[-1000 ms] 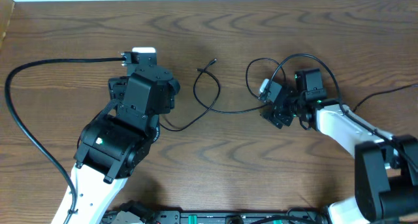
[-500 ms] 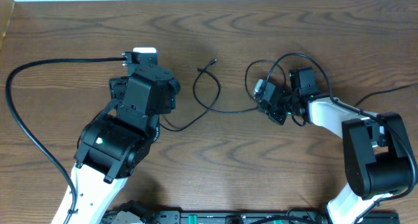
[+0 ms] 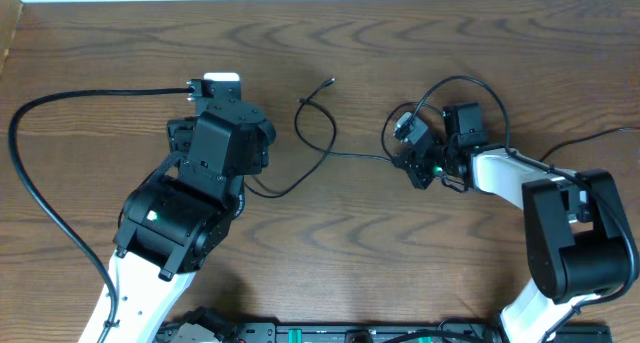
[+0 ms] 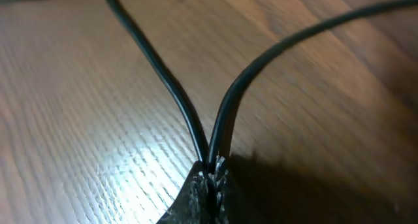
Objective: Untangle cables
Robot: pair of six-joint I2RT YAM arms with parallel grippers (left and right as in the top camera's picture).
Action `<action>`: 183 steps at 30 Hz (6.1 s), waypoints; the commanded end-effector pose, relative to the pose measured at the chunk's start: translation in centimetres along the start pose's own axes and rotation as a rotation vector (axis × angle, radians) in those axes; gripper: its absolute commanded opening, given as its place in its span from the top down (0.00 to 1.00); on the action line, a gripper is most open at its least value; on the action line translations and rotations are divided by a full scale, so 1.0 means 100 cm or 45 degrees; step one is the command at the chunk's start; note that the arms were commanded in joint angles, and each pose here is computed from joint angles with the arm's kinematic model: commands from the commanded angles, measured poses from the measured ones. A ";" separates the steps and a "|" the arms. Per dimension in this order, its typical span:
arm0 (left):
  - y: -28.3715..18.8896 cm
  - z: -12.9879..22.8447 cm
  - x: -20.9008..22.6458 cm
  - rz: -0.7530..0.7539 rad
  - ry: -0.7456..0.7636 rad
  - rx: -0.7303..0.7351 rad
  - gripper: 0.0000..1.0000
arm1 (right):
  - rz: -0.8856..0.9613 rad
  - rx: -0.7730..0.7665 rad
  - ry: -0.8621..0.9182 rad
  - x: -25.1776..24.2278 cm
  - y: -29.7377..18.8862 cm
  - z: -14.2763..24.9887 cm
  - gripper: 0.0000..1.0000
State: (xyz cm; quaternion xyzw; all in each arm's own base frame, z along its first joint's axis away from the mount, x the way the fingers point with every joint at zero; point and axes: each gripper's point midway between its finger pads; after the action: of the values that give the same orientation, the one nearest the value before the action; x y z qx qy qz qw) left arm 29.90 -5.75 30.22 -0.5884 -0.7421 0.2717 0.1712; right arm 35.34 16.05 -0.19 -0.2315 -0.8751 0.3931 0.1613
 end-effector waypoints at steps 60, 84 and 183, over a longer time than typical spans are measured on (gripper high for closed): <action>0.017 0.008 -0.009 -0.017 0.030 0.064 0.21 | 0.920 -1.169 1.507 -0.236 -0.376 0.141 0.01; 0.017 0.013 -0.016 0.037 0.031 0.102 0.21 | 1.583 0.107 2.338 -0.134 -0.283 0.272 0.01; 0.017 0.013 -0.016 0.037 0.031 0.101 0.21 | 1.970 -0.598 1.489 -0.225 -0.521 0.210 0.99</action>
State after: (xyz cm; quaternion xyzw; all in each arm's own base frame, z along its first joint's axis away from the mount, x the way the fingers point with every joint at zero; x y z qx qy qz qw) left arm 30.73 -7.38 28.06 -0.5966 -0.7177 0.2966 0.2025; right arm 29.39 -39.10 26.68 -0.9433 -0.2780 0.0331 0.1784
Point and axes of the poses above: each gripper's point midway between its finger pads, its own y axis out along the fingers, its own x axis along the line the jaws close on, z = x × y, and after that the axes turned 15 degrees about -y, right-handed
